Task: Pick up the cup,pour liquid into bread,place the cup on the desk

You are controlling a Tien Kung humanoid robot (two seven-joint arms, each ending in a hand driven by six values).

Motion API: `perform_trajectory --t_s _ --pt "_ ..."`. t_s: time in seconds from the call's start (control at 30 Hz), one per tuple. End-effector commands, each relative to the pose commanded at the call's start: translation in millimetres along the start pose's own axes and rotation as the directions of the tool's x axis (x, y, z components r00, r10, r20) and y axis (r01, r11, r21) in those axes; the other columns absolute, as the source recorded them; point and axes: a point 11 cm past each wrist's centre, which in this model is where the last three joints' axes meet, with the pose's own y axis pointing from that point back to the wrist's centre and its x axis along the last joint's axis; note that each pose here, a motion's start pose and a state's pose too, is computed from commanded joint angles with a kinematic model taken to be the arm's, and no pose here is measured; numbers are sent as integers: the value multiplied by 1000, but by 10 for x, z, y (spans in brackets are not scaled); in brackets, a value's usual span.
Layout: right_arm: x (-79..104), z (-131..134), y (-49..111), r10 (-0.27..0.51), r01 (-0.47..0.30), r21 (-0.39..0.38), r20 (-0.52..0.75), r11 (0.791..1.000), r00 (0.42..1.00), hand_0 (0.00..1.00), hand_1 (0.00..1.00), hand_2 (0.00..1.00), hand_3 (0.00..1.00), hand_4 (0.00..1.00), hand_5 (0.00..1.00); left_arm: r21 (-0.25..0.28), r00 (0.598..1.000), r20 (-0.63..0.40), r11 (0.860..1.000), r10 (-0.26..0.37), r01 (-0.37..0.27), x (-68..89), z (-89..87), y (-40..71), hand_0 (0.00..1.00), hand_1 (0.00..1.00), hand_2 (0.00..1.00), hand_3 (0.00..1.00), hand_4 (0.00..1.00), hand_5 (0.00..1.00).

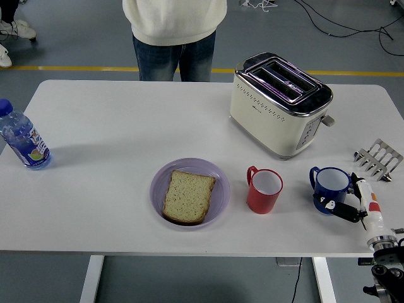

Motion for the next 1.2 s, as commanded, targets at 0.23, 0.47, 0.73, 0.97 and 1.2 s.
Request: perform_trajectory --t_s 0.23,0.47,0.73,0.97,1.2 --pt "1 27 6 -3 3 -9 -15 1000 1000 421 404 544 655 927 27 -1 1000 0 1000 0 0 3 3 1 344 315 404 643 367 998" --pt "13 30 8 3 -4 -6 -15 1000 1000 511 451 595 805 936 39 -1 1000 -2 1000 0 0 6 3 1 344 315 404 643 367 998" --pt "33 -9 0 19 -19 13 -5 1000 1000 577 515 687 905 950 52 -1 1000 -1 1000 -2 2 5 3 1 344 314 402 643 369 998" --pt "33 -39 -8 20 -20 25 -1 999 1000 586 532 724 923 957 51 -1 1000 1 1000 -3 3 8 2 1 344 314 403 643 369 998" --pt "35 -28 -7 19 -18 19 -4 1000 1000 590 539 733 925 957 50 -1 1000 2 1000 -3 3 4 4 2 344 314 401 643 369 998"
